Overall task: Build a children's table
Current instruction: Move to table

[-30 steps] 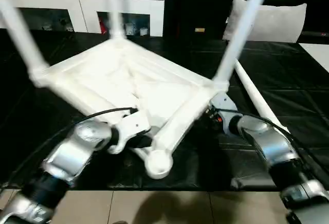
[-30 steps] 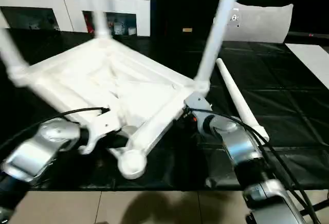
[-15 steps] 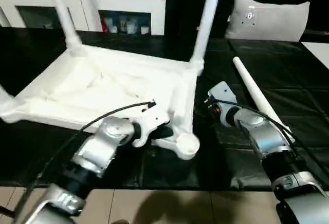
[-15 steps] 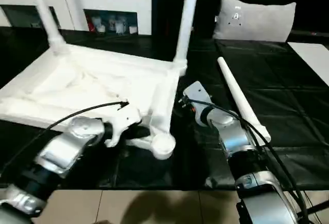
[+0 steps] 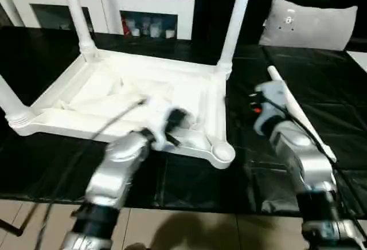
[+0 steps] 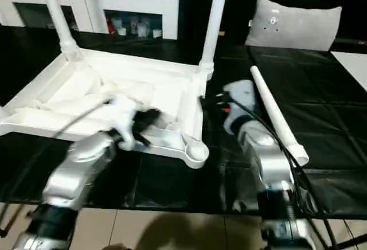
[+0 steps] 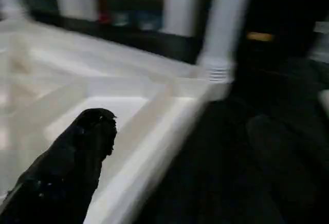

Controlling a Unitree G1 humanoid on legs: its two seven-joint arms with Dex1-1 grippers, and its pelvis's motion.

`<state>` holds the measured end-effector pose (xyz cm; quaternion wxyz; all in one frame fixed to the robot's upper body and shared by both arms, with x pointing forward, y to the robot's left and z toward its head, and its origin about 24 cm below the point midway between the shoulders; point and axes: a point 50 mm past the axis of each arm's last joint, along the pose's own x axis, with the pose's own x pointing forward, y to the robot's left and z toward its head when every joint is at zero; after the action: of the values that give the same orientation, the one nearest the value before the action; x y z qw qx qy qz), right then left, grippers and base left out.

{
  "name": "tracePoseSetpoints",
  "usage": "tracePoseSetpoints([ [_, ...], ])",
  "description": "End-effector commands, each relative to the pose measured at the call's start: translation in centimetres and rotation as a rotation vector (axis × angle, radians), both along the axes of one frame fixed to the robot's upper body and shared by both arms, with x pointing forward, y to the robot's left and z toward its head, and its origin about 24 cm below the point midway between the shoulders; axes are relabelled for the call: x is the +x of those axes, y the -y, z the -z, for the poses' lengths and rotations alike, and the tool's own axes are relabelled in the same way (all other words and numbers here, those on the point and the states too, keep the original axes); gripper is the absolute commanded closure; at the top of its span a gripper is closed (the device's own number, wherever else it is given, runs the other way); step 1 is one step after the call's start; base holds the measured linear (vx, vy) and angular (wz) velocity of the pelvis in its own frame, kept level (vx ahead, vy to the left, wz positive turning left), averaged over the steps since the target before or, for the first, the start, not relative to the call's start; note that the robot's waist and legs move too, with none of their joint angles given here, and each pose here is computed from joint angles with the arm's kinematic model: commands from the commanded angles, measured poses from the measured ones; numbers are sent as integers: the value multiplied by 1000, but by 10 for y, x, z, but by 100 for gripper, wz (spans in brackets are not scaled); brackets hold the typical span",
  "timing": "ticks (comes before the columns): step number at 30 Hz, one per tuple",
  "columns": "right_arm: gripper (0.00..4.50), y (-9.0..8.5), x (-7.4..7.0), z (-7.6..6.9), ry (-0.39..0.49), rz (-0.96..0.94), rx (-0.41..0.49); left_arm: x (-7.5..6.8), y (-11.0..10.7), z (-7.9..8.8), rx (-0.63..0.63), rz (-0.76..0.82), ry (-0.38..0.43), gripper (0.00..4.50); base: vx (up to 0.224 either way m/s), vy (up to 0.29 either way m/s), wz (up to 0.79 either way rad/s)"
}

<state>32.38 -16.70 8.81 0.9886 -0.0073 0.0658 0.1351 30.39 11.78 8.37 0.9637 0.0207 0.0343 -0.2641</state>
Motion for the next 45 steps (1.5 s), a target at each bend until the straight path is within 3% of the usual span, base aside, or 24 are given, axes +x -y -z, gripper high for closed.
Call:
tracePoseSetpoints([
  [1, 0, 2, -4, 0, -46, 56, -12, -1, -11, -7, -7, -85, 23, 362, 0, 0, 0],
  [5, 0, -12, -19, 5, -103, -14, -24, -7, -26, -7, 14, -200, 32, 362, 0, 0, 0],
  [9, 0, -32, -36, 5, -36, -97, 32, -19, -33, -2, 6, -273, 16, 362, 0, 0, 0],
  [12, 0, -35, -37, 4, -36, -97, 51, -23, -32, -1, 17, -277, 7, 362, 0, 0, 0],
  [16, 0, -37, -36, 4, -39, -106, 11, -28, -32, 0, 15, -279, -1, 362, -8, -131, 4],
  [25, 0, -36, -40, 9, -89, -99, 29, -29, -33, -2, 35, -293, -6, 362, -41, -192, 1],
  [30, 0, -36, -41, 10, -94, -102, 29, -29, -30, -6, 51, -258, 33, 362, -70, -177, -4],
  [31, 0, -37, -41, 11, -96, -106, 25, -29, -27, -8, 50, -235, 44, 344, -125, -230, -13],
  [36, 0, -39, -42, 11, -110, -115, 31, -31, -25, -2, 15, -226, -22, 344, -105, -176, -3],
  [45, 0, -40, -41, 11, -113, -134, 19, -31, -30, -4, 39, -227, 8, 344, -61, -2, -5],
])
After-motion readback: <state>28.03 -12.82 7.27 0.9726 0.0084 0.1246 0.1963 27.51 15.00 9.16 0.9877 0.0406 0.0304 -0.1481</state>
